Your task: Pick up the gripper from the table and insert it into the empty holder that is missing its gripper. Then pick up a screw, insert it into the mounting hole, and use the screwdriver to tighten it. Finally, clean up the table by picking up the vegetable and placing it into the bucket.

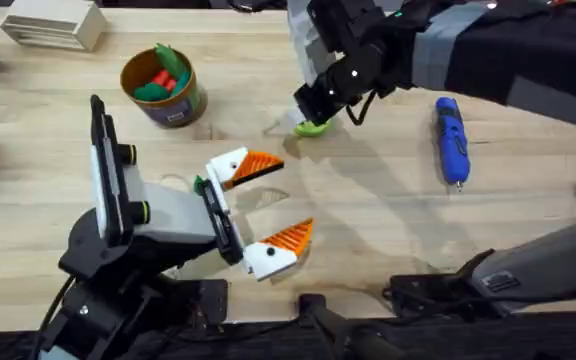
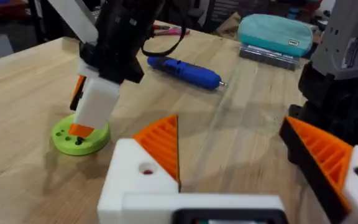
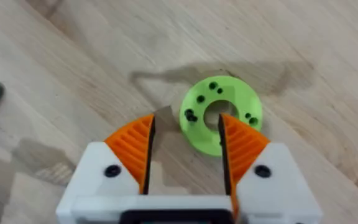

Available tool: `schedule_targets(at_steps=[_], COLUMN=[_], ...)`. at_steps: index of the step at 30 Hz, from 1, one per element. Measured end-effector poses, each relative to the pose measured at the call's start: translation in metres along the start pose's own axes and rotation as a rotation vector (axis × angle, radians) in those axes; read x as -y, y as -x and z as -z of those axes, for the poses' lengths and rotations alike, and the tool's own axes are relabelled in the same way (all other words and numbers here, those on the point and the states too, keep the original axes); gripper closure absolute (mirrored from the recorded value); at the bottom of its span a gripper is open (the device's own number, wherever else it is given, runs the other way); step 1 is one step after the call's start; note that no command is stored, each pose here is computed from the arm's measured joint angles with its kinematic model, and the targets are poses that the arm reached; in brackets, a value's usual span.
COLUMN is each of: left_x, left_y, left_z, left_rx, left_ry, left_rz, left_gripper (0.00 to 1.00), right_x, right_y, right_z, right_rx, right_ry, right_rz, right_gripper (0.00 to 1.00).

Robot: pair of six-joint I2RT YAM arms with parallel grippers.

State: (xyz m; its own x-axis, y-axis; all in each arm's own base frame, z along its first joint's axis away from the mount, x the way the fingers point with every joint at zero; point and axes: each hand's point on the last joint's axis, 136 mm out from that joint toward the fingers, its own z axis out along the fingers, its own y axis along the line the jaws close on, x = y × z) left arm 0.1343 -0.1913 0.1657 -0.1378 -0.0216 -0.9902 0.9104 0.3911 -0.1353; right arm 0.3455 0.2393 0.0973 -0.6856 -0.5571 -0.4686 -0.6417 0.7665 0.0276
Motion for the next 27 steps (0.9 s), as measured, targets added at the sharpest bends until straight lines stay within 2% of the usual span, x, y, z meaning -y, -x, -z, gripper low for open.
schedule_targets(at_steps=[8, 11, 14, 23, 27], left_x=[0.0, 0.0, 0.0, 0.0, 0.0], left_y=[0.0, 0.0, 0.0, 0.0, 0.0], left_z=[0.0, 0.0, 0.0, 0.0, 0.0], left_rx=[0.0, 0.0, 0.0, 0.0, 0.0], left_ry=[0.0, 0.0, 0.0, 0.0, 0.0], left_rz=[0.0, 0.0, 0.0, 0.0, 0.0], left_gripper=[0.014, 0.013, 0.014, 0.014, 0.014], right_x=[0.005, 0.0, -0.001, -0.001, 0.0], right_y=[-0.012, -0.014, -0.014, -0.017, -0.019], right_z=[-0.021, -0.023, -0.023, -0.03, -0.036], right_rx=[-0.059, -0.067, -0.066, -0.081, -0.094], right_ry=[-0.018, -0.008, -0.007, -0.004, -0.001], right_rz=[0.005, 0.016, 0.019, 0.019, 0.015], right_gripper=[0.515, 0.637, 0.695, 0.716, 0.764])
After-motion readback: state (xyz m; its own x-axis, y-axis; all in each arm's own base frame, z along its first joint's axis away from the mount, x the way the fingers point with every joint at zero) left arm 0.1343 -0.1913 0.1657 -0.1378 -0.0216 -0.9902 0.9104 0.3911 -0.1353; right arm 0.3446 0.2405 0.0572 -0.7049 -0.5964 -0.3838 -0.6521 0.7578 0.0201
